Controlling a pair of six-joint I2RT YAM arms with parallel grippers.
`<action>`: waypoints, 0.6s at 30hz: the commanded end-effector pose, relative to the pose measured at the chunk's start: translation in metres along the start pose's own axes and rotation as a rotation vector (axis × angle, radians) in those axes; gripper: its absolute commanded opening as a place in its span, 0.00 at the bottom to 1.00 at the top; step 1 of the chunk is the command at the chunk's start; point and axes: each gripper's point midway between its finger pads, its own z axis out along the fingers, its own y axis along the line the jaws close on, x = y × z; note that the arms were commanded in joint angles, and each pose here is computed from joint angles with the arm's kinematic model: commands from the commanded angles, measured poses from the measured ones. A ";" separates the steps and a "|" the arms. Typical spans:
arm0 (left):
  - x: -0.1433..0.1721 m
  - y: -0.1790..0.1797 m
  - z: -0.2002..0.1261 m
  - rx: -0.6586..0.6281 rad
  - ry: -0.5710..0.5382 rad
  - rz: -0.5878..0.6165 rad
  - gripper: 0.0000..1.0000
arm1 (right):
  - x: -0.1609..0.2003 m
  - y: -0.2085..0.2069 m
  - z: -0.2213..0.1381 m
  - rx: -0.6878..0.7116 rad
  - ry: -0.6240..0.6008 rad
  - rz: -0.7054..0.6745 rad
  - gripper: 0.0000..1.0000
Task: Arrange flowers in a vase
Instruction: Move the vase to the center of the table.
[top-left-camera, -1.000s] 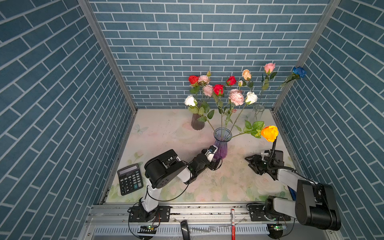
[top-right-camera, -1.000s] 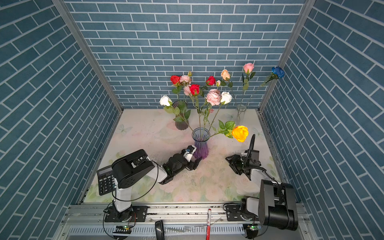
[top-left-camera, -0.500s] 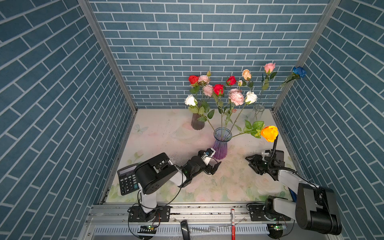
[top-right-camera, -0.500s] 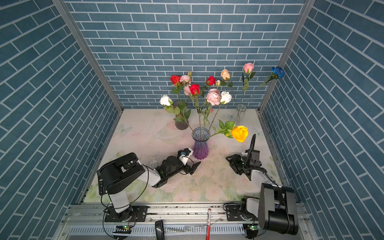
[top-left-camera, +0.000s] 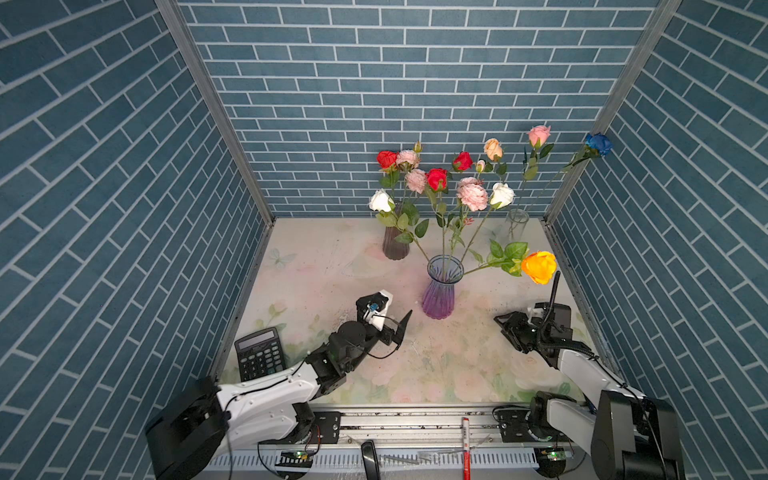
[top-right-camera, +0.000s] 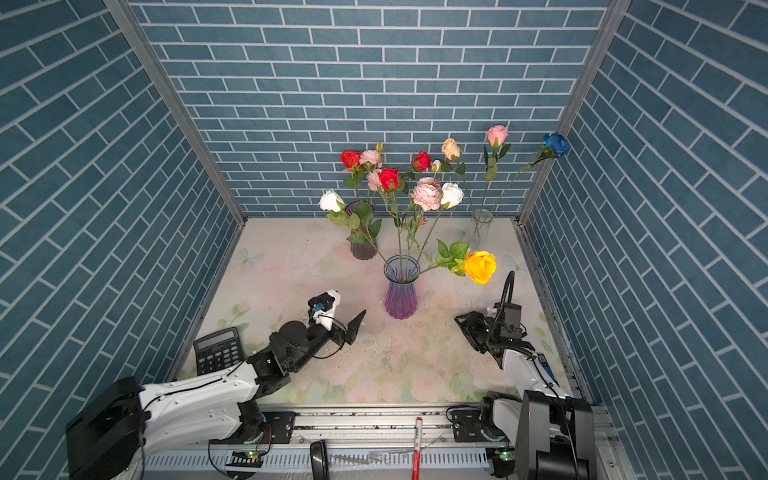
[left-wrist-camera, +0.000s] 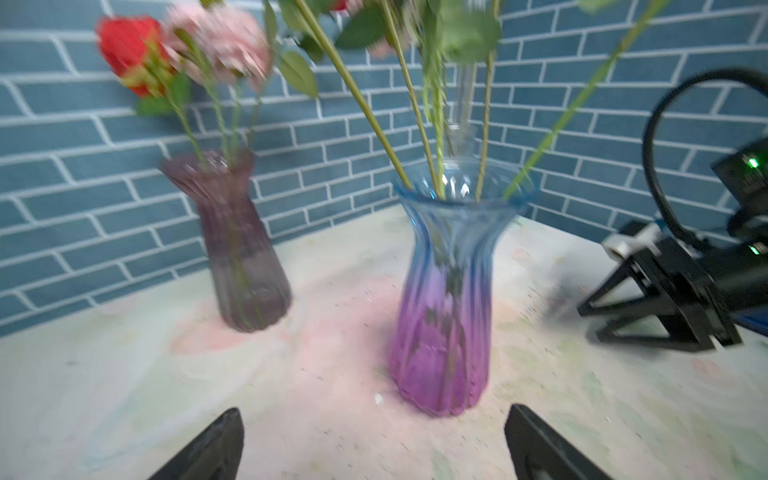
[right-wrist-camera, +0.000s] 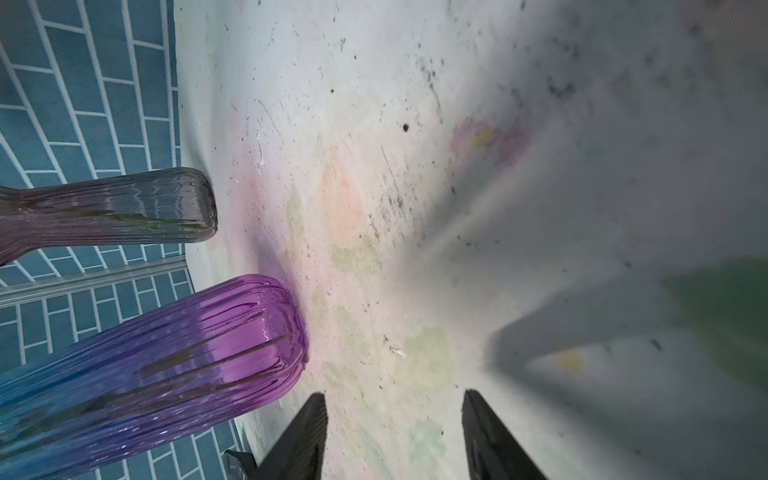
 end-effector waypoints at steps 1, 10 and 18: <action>0.016 0.054 -0.024 -0.220 0.161 0.150 1.00 | -0.011 -0.001 -0.004 0.043 -0.039 0.012 0.54; 0.003 0.151 -0.095 -0.664 -0.013 0.081 1.00 | -0.091 0.021 -0.049 0.297 -0.309 -0.148 0.54; 0.022 0.185 -0.125 -0.940 0.036 0.052 1.00 | -0.161 0.026 -0.144 0.480 -0.973 -0.385 0.94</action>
